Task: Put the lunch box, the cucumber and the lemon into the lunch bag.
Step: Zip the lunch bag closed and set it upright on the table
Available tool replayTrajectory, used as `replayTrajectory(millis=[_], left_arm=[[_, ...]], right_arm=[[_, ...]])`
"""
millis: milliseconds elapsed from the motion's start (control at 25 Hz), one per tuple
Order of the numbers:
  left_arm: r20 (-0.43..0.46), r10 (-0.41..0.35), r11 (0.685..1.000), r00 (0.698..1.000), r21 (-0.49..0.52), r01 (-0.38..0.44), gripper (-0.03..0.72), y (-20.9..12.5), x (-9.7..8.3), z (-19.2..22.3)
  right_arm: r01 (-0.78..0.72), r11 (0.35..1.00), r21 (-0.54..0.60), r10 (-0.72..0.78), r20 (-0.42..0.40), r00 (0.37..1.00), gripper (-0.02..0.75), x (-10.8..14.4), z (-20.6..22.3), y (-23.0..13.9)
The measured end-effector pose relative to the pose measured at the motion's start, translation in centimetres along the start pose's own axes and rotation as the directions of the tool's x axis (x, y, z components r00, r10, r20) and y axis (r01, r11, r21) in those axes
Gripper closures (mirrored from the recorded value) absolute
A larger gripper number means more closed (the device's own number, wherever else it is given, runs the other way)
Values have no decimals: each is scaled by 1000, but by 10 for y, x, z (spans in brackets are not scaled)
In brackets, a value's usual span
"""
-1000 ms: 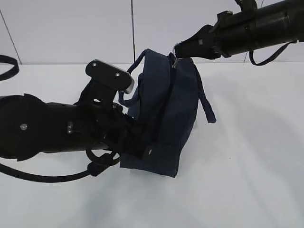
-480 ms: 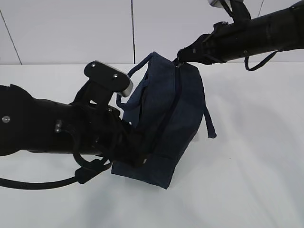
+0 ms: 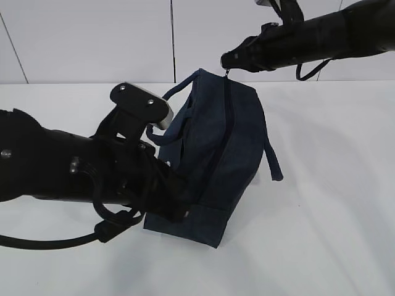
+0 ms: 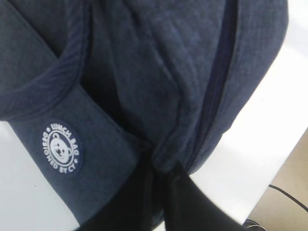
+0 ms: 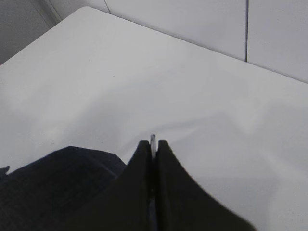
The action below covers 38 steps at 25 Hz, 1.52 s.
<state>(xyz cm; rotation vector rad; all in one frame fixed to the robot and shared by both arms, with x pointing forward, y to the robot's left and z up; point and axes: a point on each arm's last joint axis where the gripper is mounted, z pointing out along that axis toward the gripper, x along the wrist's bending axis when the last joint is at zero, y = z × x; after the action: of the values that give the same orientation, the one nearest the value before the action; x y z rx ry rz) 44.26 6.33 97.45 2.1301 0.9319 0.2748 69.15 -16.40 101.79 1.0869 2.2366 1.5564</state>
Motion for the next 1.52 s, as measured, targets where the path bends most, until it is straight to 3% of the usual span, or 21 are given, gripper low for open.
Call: replayTrajectory(millis=[400,480,680,800,960,1200,1520], left_arm=[[-1,-17,1000,1000,-4,17,670,0,0,0],[0,-31,999,1000,-4,31,624,0,0,0],[2,-42,999,999,0,42,403,0,0,0],[12,-47,999,999,14,47,358,-1,-1,-3],[35,-93,995,995,24,92,348,5,4,-21],[18,-171,985,985,-6,172,348,22,33,-61],[76,-181,983,981,14,180,348,95,57,-101]], right_arm=[[-13,1000,-1,13,-99,995,731,7,2,1],[-12,1000,2,13,-118,993,731,9,2,1],[-12,1000,9,13,-154,988,731,12,1,0],[-11,1000,12,13,-172,985,731,14,1,0],[-11,1000,13,13,-180,984,731,14,1,0],[-14,1000,18,17,-200,980,731,16,1,0],[-23,999,23,28,-218,976,731,18,0,-1]])
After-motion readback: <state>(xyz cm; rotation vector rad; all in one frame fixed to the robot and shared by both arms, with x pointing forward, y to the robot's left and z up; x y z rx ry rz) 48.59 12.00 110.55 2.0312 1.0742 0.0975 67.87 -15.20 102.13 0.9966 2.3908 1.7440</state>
